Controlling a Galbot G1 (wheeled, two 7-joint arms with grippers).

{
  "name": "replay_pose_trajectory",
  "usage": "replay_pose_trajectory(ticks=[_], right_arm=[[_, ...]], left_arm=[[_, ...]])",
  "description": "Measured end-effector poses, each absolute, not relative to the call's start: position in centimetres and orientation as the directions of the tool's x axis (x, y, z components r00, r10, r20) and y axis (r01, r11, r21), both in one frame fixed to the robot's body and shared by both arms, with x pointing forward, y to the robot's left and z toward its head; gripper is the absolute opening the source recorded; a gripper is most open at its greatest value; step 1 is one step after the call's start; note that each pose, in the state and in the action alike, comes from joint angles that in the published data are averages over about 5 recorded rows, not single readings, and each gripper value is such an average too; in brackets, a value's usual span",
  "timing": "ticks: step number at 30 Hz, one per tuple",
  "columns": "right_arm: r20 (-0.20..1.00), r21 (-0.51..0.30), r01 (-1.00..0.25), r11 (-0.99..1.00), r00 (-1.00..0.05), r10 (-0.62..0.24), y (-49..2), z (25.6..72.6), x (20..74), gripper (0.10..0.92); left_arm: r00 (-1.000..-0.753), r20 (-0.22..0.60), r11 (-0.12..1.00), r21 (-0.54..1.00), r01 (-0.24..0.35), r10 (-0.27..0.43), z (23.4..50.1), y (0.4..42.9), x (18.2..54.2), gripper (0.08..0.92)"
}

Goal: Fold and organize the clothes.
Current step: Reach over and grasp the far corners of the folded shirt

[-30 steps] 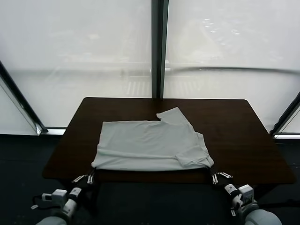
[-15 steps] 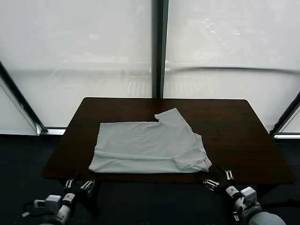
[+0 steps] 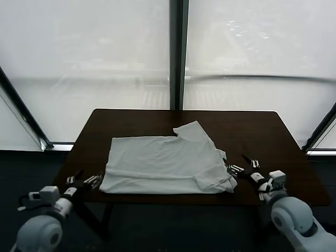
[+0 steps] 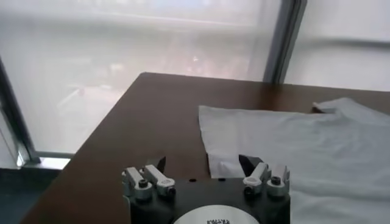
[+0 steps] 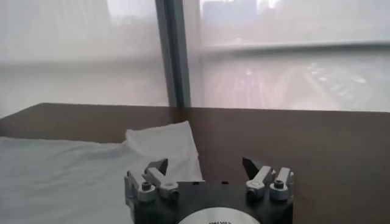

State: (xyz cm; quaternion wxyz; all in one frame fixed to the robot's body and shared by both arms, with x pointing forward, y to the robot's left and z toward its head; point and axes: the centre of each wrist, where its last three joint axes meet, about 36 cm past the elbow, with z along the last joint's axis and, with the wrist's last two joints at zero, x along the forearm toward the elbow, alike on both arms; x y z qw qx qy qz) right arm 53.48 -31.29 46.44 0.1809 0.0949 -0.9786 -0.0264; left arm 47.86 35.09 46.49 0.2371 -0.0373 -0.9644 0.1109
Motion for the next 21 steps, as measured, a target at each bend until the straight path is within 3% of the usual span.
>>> replay_pose_trajectory(ticks=[9, 21], right_arm=[[0.412, 0.093, -0.169, 0.981, -0.891, -0.193, -29.2, 45.1, 60.0, 0.907], [0.451, 0.084, -0.209, 0.974, -0.864, -0.225, -26.2, 43.2, 64.1, 0.907]], left_arm=[[-0.856, 0.496, 0.964, -0.265, 0.013, 0.148, 45.6, 34.8, 54.7, 0.907], [-0.845, 0.517, 0.974, -0.228, 0.014, 0.133, 43.6, 35.2, 58.2, 0.907]])
